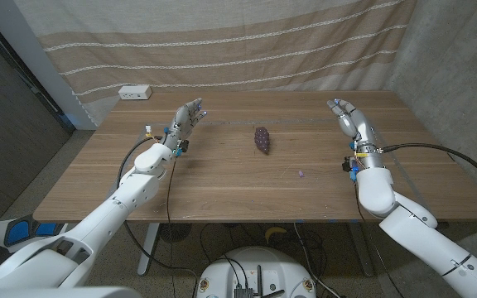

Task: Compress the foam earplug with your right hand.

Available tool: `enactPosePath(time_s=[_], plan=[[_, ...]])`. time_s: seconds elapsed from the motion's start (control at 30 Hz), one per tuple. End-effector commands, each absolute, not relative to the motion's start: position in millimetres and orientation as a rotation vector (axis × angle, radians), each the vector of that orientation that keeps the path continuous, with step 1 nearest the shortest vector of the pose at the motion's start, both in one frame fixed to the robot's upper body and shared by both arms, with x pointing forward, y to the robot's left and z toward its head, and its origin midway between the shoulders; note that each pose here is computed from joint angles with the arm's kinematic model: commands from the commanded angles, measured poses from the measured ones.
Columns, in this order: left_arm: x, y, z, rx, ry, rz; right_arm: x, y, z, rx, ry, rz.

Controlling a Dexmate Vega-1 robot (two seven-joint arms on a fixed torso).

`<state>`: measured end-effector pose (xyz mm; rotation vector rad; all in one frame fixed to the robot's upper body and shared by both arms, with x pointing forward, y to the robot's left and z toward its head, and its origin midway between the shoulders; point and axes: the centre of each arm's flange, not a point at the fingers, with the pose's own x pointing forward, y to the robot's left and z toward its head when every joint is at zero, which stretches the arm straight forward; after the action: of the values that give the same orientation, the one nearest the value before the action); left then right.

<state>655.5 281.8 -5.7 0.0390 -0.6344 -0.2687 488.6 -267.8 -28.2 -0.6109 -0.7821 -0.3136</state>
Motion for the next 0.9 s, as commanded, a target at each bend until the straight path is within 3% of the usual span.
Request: enactPosePath(time_s=[0.03, 0.9], plan=[[658, 283, -6, 0.034, -0.635, -0.275, 482, -255, -35, -0.663, -0.759, -0.318], [668, 283, -2, 0.039, -0.628, -0.289, 470, -234, -44, -0.810, -0.665, -0.398]])
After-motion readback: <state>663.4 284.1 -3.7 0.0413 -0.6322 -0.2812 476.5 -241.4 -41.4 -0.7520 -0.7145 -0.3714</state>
